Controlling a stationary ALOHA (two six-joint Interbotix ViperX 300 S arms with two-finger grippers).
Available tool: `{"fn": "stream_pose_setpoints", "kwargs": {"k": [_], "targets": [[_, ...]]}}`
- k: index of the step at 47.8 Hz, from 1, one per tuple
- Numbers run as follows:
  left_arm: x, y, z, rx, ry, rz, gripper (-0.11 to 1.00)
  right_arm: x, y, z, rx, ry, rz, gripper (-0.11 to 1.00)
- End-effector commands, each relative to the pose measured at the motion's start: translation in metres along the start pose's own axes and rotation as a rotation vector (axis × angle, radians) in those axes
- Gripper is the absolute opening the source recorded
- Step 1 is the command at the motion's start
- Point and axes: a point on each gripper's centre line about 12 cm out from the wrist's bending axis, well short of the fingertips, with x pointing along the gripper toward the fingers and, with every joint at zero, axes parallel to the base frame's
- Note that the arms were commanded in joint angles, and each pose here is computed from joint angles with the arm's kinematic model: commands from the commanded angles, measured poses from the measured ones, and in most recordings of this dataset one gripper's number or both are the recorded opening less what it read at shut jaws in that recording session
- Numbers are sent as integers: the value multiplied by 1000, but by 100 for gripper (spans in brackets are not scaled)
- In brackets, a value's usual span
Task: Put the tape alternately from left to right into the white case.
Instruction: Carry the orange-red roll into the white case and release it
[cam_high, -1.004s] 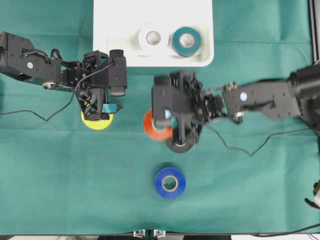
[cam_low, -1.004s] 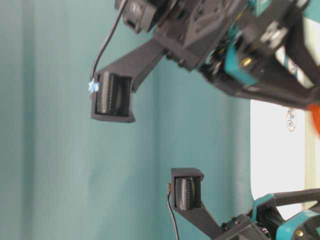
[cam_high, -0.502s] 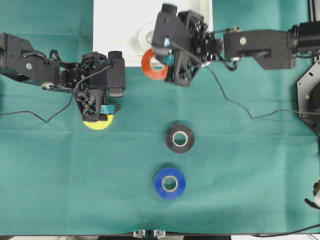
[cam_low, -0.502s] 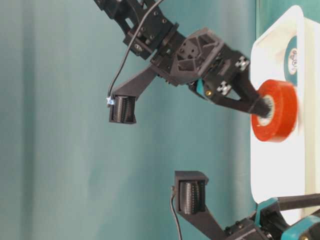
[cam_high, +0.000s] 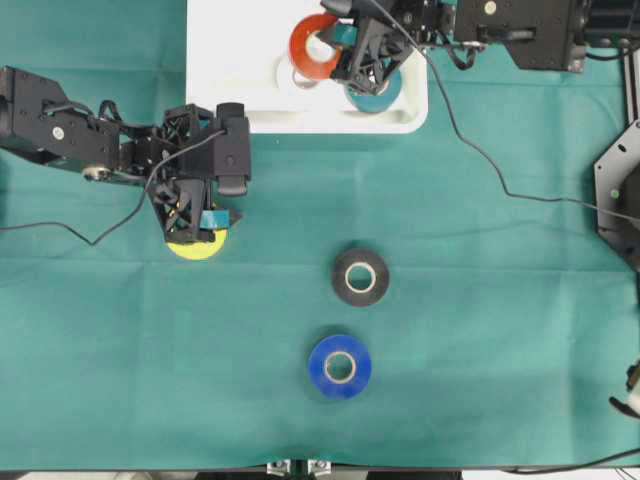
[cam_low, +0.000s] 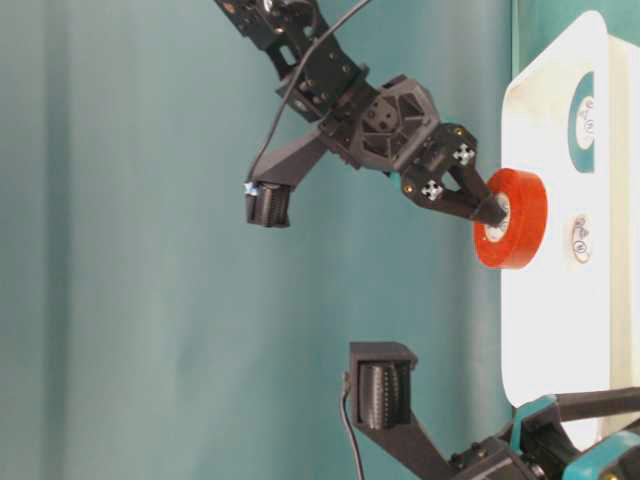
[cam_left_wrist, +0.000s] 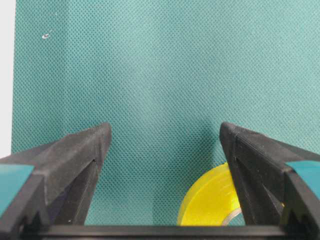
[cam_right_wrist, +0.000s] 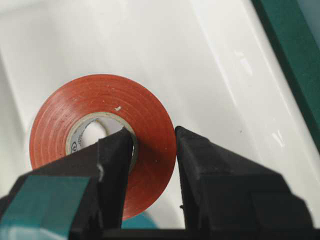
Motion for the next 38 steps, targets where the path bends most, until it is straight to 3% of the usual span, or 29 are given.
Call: {"fn": "stream_pose_setpoints", "kwargs": {"k": [1,17,38], "targets": [[-8,-2,13,4,-48,-3,81,0,-9,19,10,-60,-5,28],[-8,-3,13,6,-49,-6,81,21,-35,26,46,-56,-50,28],[-8,-6,13,11,-52,-10,81,29,-38,26,46,-44,-59,28]]}}
